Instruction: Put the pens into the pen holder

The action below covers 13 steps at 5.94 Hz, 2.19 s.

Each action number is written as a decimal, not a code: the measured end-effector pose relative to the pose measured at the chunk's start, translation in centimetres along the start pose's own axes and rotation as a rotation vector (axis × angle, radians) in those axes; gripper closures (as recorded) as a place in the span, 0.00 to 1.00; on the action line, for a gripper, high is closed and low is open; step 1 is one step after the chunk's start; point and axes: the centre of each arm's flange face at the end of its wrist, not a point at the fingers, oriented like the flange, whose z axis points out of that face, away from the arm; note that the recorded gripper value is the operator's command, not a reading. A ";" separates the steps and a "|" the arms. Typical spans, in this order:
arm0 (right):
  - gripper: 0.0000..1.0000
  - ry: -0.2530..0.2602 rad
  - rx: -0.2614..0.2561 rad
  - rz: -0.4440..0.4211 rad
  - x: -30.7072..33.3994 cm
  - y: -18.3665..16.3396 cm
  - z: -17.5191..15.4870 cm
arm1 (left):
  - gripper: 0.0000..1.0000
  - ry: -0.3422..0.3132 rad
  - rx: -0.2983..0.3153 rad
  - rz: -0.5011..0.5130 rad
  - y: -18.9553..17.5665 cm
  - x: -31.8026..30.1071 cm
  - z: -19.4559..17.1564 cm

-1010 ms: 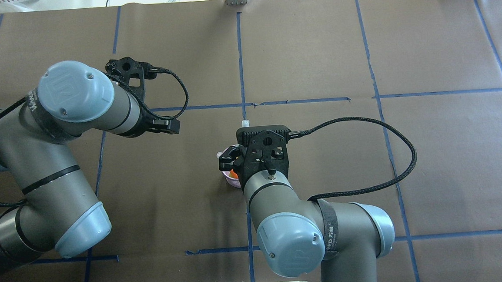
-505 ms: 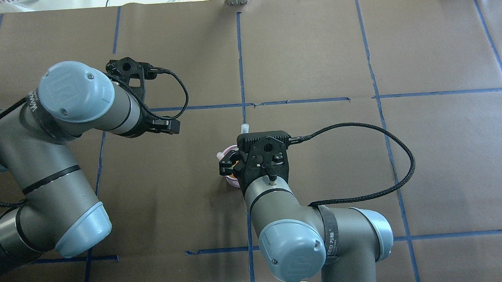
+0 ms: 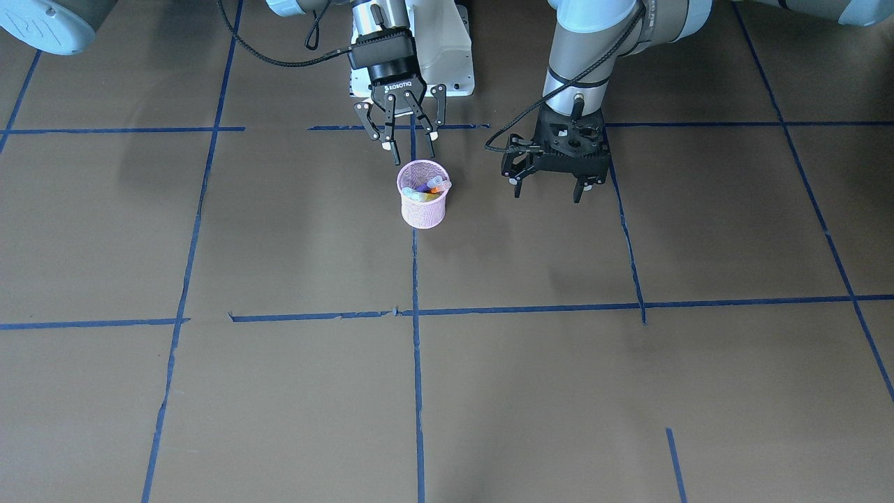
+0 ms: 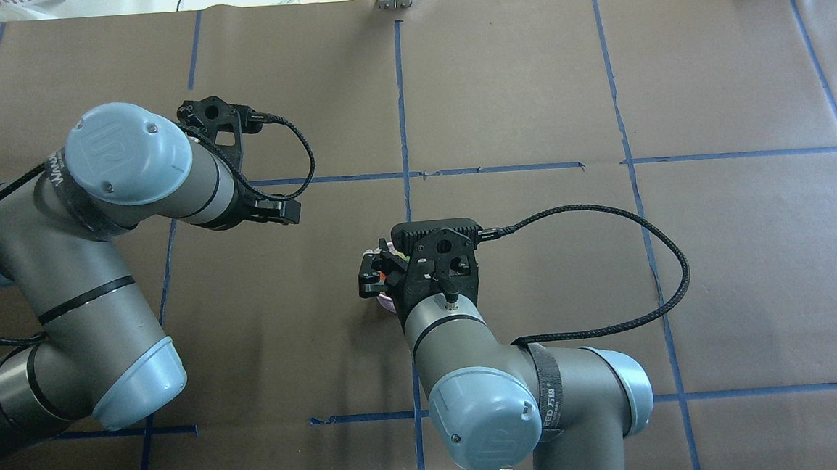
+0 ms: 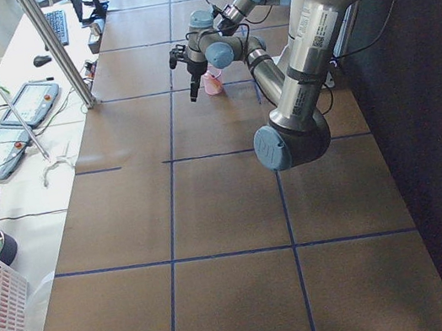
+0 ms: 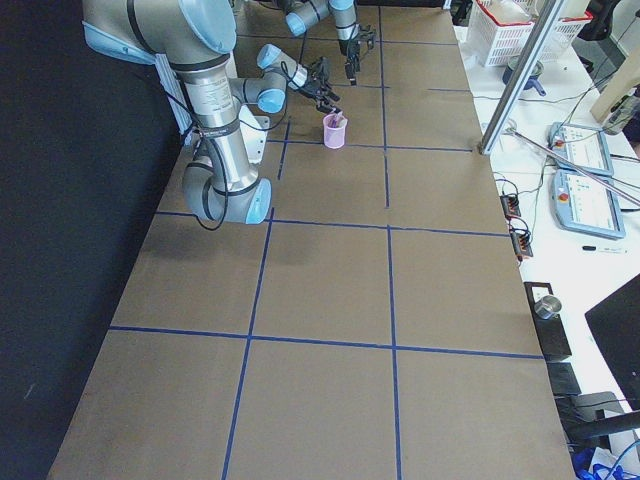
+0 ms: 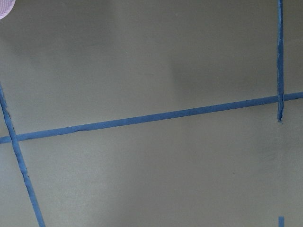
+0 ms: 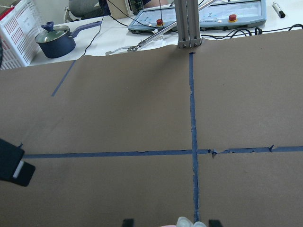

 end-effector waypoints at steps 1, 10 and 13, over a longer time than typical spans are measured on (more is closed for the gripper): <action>0.40 -0.017 -0.013 -0.001 0.4 -1.8 -0.4 | 0.01 -0.011 -0.005 0.026 0.1 -0.7 0.4; 0.40 0.098 -0.728 -0.174 62.6 -24.5 -3.1 | 0.00 -0.028 -0.219 0.075 3.2 -53.9 -7.5; 0.00 0.102 -0.788 -0.147 73.0 -24.5 -7.0 | 0.00 -0.024 -0.241 0.104 3.4 -58.0 -7.1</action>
